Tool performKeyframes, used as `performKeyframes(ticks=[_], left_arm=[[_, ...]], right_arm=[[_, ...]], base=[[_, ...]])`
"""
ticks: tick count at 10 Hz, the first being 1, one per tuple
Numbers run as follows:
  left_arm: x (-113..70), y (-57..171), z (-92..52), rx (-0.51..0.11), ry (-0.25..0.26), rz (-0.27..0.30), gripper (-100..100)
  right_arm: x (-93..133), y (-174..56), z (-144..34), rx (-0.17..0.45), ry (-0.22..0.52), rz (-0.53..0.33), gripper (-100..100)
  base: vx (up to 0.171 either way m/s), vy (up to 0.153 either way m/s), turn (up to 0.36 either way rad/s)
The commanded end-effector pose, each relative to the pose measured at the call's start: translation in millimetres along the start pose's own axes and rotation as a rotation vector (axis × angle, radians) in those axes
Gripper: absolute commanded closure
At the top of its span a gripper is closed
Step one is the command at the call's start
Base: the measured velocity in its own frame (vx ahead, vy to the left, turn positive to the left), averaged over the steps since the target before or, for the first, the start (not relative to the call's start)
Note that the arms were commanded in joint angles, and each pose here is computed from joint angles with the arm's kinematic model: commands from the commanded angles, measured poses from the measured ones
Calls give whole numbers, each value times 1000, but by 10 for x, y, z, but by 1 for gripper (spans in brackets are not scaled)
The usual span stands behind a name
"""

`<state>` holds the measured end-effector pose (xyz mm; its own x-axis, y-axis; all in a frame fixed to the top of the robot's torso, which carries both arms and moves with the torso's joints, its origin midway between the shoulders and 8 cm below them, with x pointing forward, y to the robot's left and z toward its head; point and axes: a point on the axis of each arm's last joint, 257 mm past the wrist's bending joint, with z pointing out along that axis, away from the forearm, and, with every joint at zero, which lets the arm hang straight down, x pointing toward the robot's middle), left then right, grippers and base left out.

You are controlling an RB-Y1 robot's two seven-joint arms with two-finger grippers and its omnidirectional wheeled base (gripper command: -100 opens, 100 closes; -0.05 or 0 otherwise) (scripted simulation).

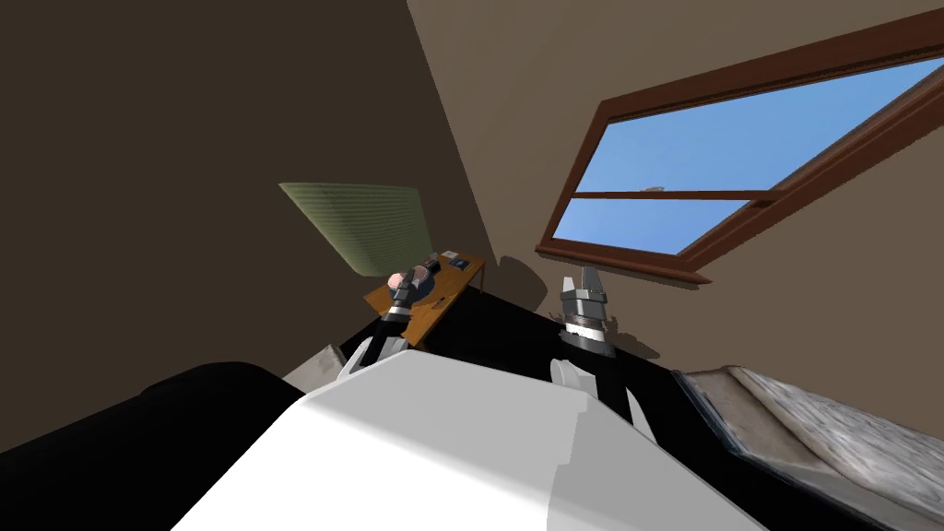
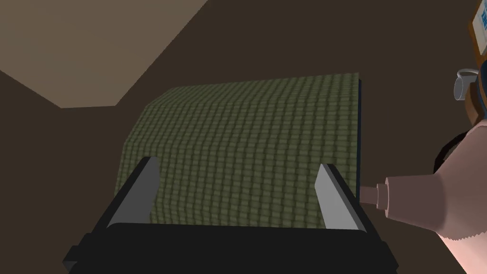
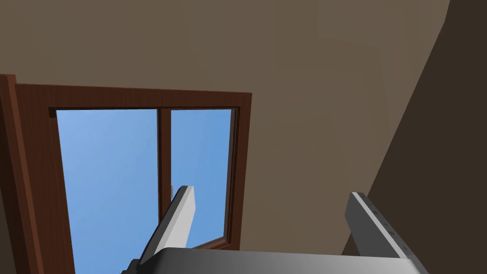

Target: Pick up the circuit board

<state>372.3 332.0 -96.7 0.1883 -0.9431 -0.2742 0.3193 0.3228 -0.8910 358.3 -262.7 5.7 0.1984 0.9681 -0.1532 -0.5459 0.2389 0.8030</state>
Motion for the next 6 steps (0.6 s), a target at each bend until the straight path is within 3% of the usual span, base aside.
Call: performKeyframes(ticks=[1,2,4,6], left_arm=[[-36,337,-110,-94,-7,-10,-100],[-36,337,-110,-94,-7,-10,-100],[-124,706,-264,-203,-21,-22,-100],[-211,1049,-444,-307,-39,-37,-100]], right_arm=[[0,0,0,0,0,0,0],[0,0,0,0,0,0,0],[0,0,0,0,0,0,0],[0,0,0,0,0,0,0]], base=[[106,-177,89],[79,-97,47],[83,-73,92],[122,-151,107]])
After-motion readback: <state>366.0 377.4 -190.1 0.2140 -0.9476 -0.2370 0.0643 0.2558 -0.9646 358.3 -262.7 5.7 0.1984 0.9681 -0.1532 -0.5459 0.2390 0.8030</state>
